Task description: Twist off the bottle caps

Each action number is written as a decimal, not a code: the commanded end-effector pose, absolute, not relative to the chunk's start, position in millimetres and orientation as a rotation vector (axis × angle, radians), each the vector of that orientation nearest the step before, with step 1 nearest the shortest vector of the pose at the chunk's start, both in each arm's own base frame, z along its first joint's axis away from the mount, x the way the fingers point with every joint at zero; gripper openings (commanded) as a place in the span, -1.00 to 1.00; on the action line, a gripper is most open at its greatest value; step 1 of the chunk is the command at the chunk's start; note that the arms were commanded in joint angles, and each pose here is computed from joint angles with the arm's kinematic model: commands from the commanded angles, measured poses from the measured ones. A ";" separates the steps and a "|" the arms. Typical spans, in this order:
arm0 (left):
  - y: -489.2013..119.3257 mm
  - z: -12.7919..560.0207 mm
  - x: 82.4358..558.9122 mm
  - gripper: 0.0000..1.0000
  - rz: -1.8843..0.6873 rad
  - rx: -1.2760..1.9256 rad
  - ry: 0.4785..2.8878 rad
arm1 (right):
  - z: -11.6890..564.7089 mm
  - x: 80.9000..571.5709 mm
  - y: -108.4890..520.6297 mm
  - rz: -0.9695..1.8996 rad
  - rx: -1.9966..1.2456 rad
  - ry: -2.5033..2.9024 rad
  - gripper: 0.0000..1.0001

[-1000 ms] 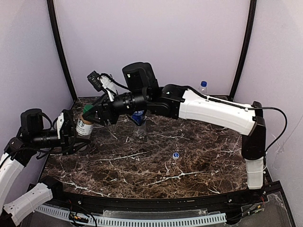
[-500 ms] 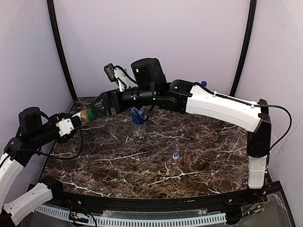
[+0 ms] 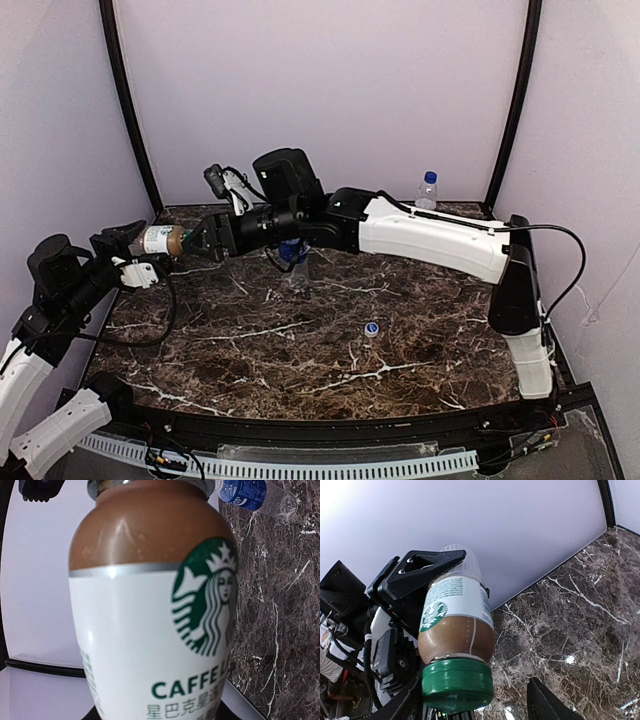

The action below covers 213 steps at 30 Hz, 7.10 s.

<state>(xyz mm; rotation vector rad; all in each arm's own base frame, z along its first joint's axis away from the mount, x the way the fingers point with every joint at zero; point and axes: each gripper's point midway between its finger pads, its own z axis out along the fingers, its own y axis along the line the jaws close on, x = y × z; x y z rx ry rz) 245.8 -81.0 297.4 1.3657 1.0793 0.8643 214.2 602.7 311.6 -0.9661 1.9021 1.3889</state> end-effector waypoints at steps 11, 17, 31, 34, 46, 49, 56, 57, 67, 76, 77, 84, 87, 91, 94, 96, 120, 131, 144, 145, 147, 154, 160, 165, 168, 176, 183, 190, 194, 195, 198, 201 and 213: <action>-83.9 306.7 249.7 -0.15 0.914 1.355 1.034 | 333.1 214.2 609.7 1.516 -0.958 1.815 -0.14; -84.0 308.1 250.3 -0.16 0.910 1.344 1.044 | 332.4 213.0 609.7 1.519 -0.968 1.814 -0.74; -127.8 263.2 187.7 -0.17 0.182 1.544 1.318 | 338.4 136.2 588.7 0.972 -1.605 1.142 -1.00; -139.6 251.0 159.5 -0.19 -0.022 1.611 1.347 | 323.8 117.6 585.2 0.760 -1.725 0.983 -1.00; -152.5 244.2 123.2 -0.27 -0.298 1.666 1.392 | 277.0 93.0 578.1 -0.283 -1.910 0.242 -1.00; -153.9 244.8 121.5 -0.26 -0.316 1.664 1.389 | 287.5 97.5 580.2 -0.407 -1.862 0.147 -1.00; -153.6 244.5 120.6 -0.27 -0.318 1.665 1.390 | 300.8 104.1 583.6 -0.585 -1.747 0.017 -1.00; -153.5 244.4 120.7 -0.26 -0.317 1.663 1.391 | 303.0 105.0 584.2 -0.583 -1.735 0.028 -1.00; -152.5 241.9 123.7 -0.27 -0.301 1.651 1.400 | 314.1 109.9 576.0 -0.561 -1.691 0.116 0.50; -147.8 251.0 150.6 -0.27 -0.190 1.528 1.433 | 327.2 110.2 555.1 -0.410 -1.632 0.297 0.97; -146.7 250.0 155.4 -0.27 -0.173 1.510 1.443 | 332.3 108.3 553.5 -0.361 -1.615 0.334 0.97; -130.1 269.9 200.0 -0.25 0.100 1.359 1.403 | 389.2 97.3 553.1 0.440 -1.554 0.903 0.97; -121.9 276.1 213.4 -0.25 0.197 1.305 1.393 | 403.3 114.5 548.8 0.832 -1.430 1.163 0.97; -109.8 291.1 226.5 -0.25 0.323 1.235 1.371 | 411.0 159.5 541.3 1.232 -1.128 1.541 0.97; -107.6 296.2 229.4 -0.25 0.361 1.229 1.355 | 397.1 181.0 541.6 1.456 -0.948 1.764 0.97; -108.2 296.1 229.5 -0.25 0.365 1.237 1.349 | 383.6 187.8 546.9 1.481 -0.906 1.839 0.97; -112.8 281.5 227.6 -0.26 0.339 1.283 1.356 | 358.9 202.4 591.4 1.565 -0.900 1.850 0.41; -112.6 280.2 227.8 -0.26 0.341 1.285 1.356 | 352.6 204.0 588.8 1.550 -0.913 1.858 -0.53; -130.7 257.0 192.8 -0.31 0.129 1.459 1.376 | 348.7 129.9 566.3 1.147 -1.584 1.345 -1.00; -134.1 247.3 183.1 -0.31 0.071 1.509 1.388 | 343.8 117.0 562.8 1.077 -1.654 1.253 -1.00; -138.3 237.3 167.7 -0.31 -0.006 1.578 1.391 | 333.6 103.5 558.9 0.903 -1.735 1.126 -1.00; -142.7 215.0 124.9 -0.29 -0.195 1.752 1.394 | 302.9 97.6 552.6 0.092 -1.867 0.744 -1.00; -139.1 200.4 115.5 -0.29 -0.226 1.808 1.424 | 316.3 103.1 545.6 -0.336 -1.775 0.435 -1.00; -137.4 193.2 112.5 -0.29 -0.228 1.833 1.427 | 331.3 95.7 541.7 -0.498 -1.717 0.230 -1.00; -135.5 189.2 110.0 -0.29 -0.224 1.858 1.426 | 335.1 91.9 542.7 -0.607 -1.687 0.122 -1.00; -136.3 193.8 122.3 -0.29 -0.183 1.783 1.443 | 377.0 102.4 535.3 -0.454 -1.564 0.386 -1.00; -141.9 230.1 166.5 -0.24 -0.152 1.393 1.515 | 388.1 190.8 466.6 -0.051 -1.224 1.297 -1.00; -144.0 264.5 193.8 -0.23 -0.338 0.933 1.594 | 258.2 238.3 354.4 0.323 -0.813 2.221 -1.00; -150.0 272.1 197.0 -0.23 -0.539 0.732 1.608 | 186.9 213.9 320.7 0.310 -0.694 2.488 -1.00; -151.2 264.6 198.3 -0.23 -0.574 0.707 1.625 | 170.4 208.2 313.5 0.295 -0.664 2.548 -1.00; -153.7 265.1 200.7 -0.23 -0.706 0.603 1.611 | 123.1 190.6 300.6 0.254 -0.621 2.715 -1.00; -152.8 248.7 203.2 -0.23 -0.754 0.559 1.632 | 85.0 173.8 304.0 0.250 -0.652 2.851 -1.00; -127.4 246.7 211.8 -0.20 -0.746 0.400 1.572 | 14.8 168.3 306.6 0.085 -0.709 2.995 -1.00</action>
